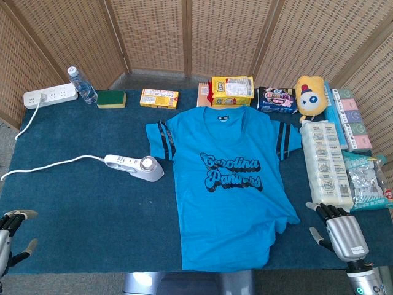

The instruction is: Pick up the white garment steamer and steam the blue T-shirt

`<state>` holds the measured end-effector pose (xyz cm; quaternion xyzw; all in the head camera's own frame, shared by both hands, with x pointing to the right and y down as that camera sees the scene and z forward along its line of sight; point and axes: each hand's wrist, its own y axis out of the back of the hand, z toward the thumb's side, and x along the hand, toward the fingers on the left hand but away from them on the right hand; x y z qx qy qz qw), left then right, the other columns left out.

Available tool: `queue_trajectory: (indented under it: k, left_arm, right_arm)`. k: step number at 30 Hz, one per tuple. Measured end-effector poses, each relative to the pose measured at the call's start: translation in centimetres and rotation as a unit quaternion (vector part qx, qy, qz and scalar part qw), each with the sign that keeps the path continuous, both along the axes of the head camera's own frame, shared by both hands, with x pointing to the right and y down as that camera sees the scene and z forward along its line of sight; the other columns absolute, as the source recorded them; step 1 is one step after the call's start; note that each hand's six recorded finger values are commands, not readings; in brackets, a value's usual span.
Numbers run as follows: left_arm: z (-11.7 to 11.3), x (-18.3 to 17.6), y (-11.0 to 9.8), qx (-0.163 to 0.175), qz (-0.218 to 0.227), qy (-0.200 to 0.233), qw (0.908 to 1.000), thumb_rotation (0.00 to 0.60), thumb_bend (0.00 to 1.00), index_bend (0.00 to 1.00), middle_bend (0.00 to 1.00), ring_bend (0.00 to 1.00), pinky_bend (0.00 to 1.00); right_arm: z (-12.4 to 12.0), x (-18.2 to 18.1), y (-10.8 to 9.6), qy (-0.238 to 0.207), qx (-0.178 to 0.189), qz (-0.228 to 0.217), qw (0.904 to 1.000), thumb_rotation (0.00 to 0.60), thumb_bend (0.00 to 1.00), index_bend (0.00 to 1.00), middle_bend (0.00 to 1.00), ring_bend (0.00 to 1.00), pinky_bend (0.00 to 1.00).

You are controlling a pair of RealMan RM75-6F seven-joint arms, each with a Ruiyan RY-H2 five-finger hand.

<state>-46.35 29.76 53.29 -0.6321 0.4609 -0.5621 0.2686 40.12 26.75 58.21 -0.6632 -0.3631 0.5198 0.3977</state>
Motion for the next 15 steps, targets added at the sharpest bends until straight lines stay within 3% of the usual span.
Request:
queue_trajectory:
  k: [7, 15]
  left_arm:
    - [0.63, 0.40, 0.08, -0.012, 0.002, 0.008, 0.9999, 0.600, 0.28, 0.30, 0.31, 0.23, 0.30]
    - [-0.05, 0.58, -0.63, 0.002, 0.012, 0.005, 0.9999, 0.600, 0.28, 0.30, 0.31, 0.23, 0.30]
  right_arm:
    - [0.21, 0.01, -0.08, 0.002, -0.002, 0.001, 1.0000, 0.600, 0.36, 0.26, 0.35, 0.37, 0.42]
    - [0.15, -0.39, 0.08, -0.004, -0.005, -0.011, 0.9999, 0.600, 0.36, 0.26, 0.34, 0.36, 0.42]
